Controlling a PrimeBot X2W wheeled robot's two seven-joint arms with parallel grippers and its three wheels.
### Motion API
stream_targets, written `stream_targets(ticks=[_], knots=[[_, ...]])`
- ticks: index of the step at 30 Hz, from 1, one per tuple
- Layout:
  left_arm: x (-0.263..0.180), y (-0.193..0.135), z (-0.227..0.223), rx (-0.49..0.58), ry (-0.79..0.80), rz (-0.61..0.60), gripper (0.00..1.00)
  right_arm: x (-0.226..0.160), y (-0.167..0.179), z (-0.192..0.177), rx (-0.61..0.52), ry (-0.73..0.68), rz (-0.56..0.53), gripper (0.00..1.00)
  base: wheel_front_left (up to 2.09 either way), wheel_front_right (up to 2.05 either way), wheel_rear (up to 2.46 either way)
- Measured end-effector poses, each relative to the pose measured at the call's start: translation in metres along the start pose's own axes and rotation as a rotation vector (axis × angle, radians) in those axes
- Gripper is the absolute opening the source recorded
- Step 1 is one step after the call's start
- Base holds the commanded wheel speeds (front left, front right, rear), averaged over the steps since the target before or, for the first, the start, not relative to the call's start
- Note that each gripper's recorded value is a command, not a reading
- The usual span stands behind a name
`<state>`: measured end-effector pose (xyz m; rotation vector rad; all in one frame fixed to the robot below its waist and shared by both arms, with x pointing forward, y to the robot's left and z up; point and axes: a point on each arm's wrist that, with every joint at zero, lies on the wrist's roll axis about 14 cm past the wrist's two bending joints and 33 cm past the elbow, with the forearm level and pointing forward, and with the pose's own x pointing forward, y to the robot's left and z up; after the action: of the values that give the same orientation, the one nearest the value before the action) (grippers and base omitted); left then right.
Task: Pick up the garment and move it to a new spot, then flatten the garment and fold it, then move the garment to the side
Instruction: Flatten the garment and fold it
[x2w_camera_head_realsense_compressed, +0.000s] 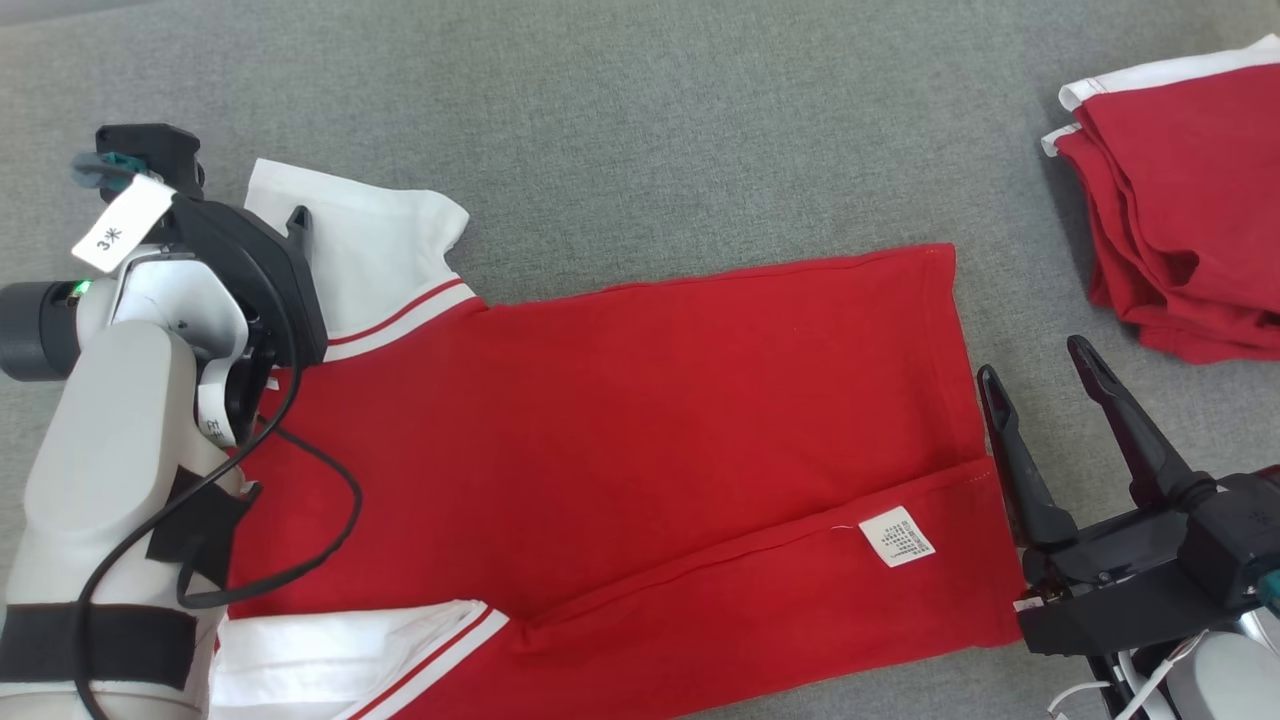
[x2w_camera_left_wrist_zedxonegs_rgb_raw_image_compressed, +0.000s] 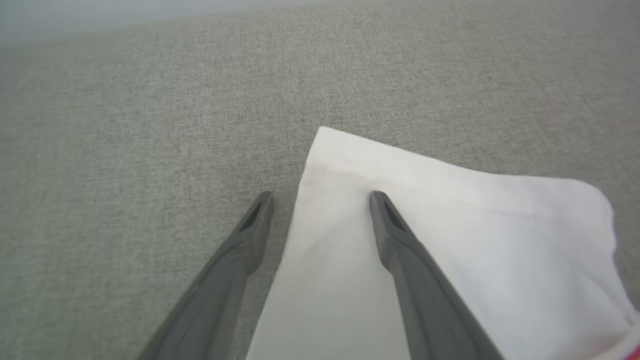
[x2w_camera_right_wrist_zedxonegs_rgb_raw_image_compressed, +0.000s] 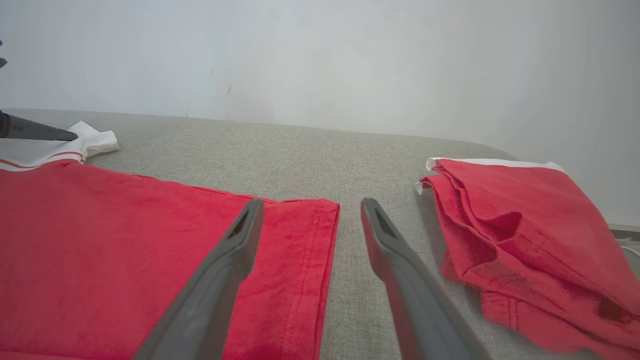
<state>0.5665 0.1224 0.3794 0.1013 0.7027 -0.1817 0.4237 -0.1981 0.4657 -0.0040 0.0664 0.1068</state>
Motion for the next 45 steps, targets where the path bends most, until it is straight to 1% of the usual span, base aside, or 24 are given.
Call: stream_targets(ticks=[2, 3, 4, 5, 6, 12, 16, 24, 30, 39, 42, 45], knots=[[0.002, -0.003, -0.002, -0.001, 0.007, -0.005, 1.00, 0.000, -0.002, 0.000, -0.005, 0.001, -0.005, 1.00, 0.00, 0.00, 0.00], [0.003, -0.003, -0.001, -0.001, 0.006, -0.006, 0.88, 0.000, -0.003, 0.000, -0.006, 0.002, -0.006, 1.00, 0.00, 0.00, 0.00], [0.003, -0.003, -0.001, 0.000, 0.006, -0.007, 0.67, 0.000, -0.003, 0.000, -0.007, 0.002, -0.007, 1.00, 0.00, 0.00, 0.00], [0.004, -0.004, -0.001, 0.001, 0.006, -0.008, 0.21, 0.000, -0.003, 0.000, -0.008, 0.002, -0.006, 1.00, 0.00, 0.00, 0.00], [0.004, -0.004, -0.001, 0.003, 0.006, -0.010, 0.00, 0.000, -0.003, 0.000, -0.009, 0.002, -0.006, 1.00, 0.00, 0.00, 0.00], [0.003, -0.005, 0.005, -0.004, -0.013, -0.023, 0.00, 0.004, 0.001, 0.001, -0.013, 0.001, 0.008, 1.00, 0.00, 0.00, 0.00], [0.001, 0.001, 0.008, -0.001, -0.026, -0.018, 0.00, 0.006, 0.008, -0.002, -0.021, 0.025, 0.032, 1.00, 0.00, 0.00, 0.00], [0.004, 0.007, 0.015, -0.029, -0.065, -0.037, 0.00, 0.039, 0.006, -0.005, -0.056, 0.096, 0.085, 1.00, 0.00, 0.00, 0.00], [0.009, -0.001, 0.011, -0.019, -0.059, -0.059, 0.00, 0.052, -0.011, -0.029, -0.059, 0.213, 0.054, 1.00, 0.00, 0.00, 0.00], [0.013, 0.002, 0.011, -0.015, -0.063, -0.062, 0.00, 0.070, -0.005, -0.045, -0.005, 0.281, 0.068, 1.00, 0.00, 0.00, 0.00], [0.013, 0.004, 0.013, -0.017, -0.065, -0.058, 0.00, 0.073, -0.007, -0.055, -0.002, 0.324, 0.061, 1.00, 0.00, 0.00, 0.00], [0.013, 0.004, 0.013, -0.019, -0.065, -0.059, 0.00, 0.077, -0.005, -0.057, -0.002, 0.339, 0.070, 1.00, 0.00, 0.00, 0.00]])
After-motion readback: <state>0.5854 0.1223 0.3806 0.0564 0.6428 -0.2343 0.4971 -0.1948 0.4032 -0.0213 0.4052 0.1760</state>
